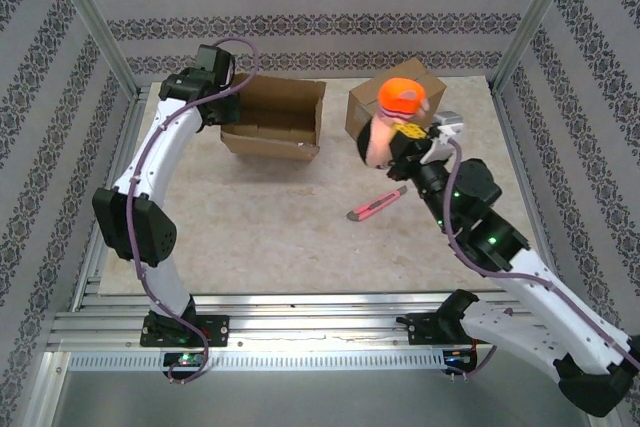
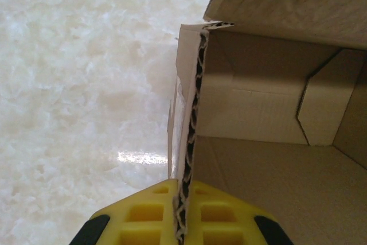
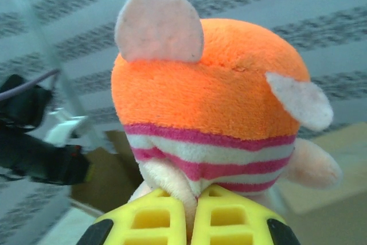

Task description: Unpack the express box

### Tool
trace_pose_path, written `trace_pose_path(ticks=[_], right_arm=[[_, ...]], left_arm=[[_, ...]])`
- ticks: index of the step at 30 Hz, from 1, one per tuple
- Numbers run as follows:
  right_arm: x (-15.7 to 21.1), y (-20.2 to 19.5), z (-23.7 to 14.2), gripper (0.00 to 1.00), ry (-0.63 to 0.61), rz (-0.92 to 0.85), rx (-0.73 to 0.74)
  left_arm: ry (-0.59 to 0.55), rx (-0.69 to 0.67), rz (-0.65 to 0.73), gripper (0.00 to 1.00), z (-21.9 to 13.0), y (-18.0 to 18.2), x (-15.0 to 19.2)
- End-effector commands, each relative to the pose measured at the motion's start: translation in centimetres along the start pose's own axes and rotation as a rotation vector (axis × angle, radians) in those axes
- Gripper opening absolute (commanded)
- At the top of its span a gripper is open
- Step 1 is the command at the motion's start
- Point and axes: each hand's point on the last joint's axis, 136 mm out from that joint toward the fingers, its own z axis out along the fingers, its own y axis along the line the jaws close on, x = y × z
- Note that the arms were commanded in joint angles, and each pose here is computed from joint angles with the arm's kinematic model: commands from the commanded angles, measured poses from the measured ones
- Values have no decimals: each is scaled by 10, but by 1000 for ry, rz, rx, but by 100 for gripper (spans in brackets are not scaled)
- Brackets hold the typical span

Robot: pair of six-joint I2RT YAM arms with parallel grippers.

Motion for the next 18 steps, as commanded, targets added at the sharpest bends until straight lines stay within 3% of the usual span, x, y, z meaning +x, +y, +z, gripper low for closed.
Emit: trace_pose_path(ticks=[1, 6, 18], right_arm=[[30, -58, -24, 0, 180, -137, 266], [64, -119, -52, 0, 379, -135, 475], [170, -231, -62, 0, 753, 129, 727]], left_arm=[[27, 58, -83, 0, 8, 4, -7], [58, 84, -143, 0, 32, 14, -21], [85, 130, -238, 0, 69, 22, -49]])
